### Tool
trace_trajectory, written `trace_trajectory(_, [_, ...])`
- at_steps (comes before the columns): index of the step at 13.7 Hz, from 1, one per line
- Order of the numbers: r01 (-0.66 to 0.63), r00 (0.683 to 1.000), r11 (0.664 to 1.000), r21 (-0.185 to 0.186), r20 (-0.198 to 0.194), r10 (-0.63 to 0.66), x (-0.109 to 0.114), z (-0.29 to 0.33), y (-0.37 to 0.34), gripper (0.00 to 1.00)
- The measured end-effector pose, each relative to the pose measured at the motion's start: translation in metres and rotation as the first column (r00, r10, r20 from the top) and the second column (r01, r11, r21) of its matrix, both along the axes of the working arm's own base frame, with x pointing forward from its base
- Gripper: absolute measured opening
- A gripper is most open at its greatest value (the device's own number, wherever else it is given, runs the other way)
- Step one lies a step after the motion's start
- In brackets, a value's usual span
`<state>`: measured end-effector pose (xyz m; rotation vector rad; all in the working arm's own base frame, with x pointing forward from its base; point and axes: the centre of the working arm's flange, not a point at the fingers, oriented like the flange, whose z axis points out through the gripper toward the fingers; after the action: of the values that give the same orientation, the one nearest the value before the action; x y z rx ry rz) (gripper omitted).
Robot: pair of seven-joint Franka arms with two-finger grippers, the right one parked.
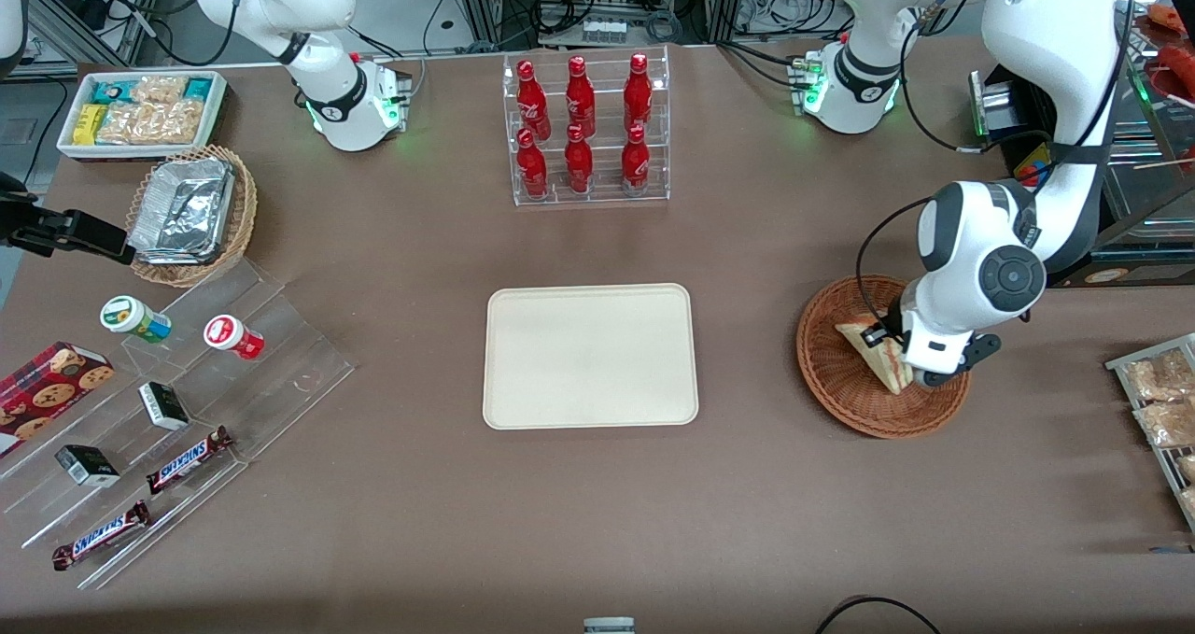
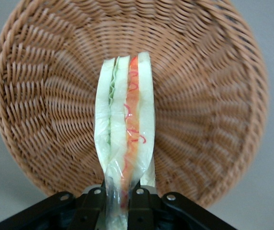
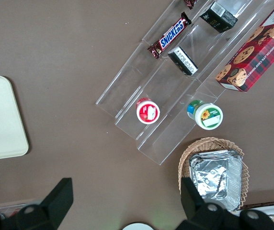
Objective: Place sandwich from basket to tray
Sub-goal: 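Close the left gripper on the sandwich and lift it, then carry the sandwich with the left gripper over the white tray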
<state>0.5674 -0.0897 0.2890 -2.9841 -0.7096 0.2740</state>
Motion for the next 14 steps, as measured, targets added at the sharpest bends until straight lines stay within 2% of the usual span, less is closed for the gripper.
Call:
trace_trajectory(2, [0.034,0.999,0.999,0.006,-0.013,-0.034,0.007,0.030,-0.031,0.15])
trace_trajectory(5, [0.109,0.994,0.994,0.001,0.027,-0.109,0.009,0.065,-0.089,0.15])
trace_trajectory(7, [0.191,0.980,0.982,-0.004,0.049,-0.191,-0.002,0.073,-0.144,0.15])
trace_trajectory(11, [0.335,0.940,0.942,-0.015,0.071,-0.333,-0.020,0.066,-0.244,0.15])
trace_trajectory(14, [0.410,0.911,0.912,-0.023,0.068,-0.408,-0.027,0.041,-0.305,0.15])
